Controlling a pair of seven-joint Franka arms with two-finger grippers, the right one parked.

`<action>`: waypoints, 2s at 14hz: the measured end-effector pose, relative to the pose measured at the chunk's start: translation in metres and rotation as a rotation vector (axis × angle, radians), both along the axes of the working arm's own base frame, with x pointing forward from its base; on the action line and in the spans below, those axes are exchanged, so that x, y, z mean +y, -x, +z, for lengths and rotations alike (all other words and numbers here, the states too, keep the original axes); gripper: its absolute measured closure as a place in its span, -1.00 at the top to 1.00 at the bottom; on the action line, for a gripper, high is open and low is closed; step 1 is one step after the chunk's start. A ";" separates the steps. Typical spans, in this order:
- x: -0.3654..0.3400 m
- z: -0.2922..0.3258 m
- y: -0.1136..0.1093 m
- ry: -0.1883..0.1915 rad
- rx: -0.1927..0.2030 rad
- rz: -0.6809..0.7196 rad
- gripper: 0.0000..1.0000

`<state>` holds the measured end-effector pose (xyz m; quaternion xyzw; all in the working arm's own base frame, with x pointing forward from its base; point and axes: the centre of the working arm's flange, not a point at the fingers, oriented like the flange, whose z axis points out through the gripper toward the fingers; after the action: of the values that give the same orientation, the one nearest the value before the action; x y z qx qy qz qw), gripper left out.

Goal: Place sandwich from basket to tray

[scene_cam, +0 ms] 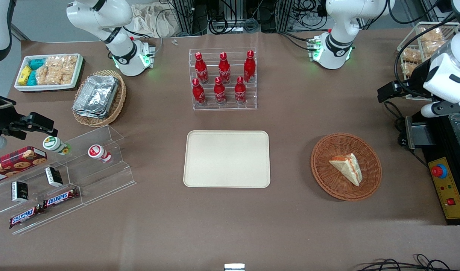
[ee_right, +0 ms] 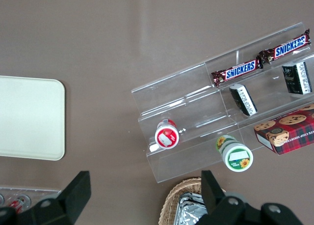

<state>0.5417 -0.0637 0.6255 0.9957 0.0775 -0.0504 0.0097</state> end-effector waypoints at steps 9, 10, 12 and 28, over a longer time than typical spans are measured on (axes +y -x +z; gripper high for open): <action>0.010 -0.143 -0.059 -0.064 0.069 0.426 1.00; 0.009 -0.171 -0.063 -0.070 0.059 0.500 1.00; 0.011 -0.227 -0.065 -0.071 0.022 0.628 1.00; 0.019 -0.352 -0.065 -0.042 -0.080 0.786 -0.34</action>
<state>0.6070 -0.0447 0.2735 0.8914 0.4532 -0.0023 0.0109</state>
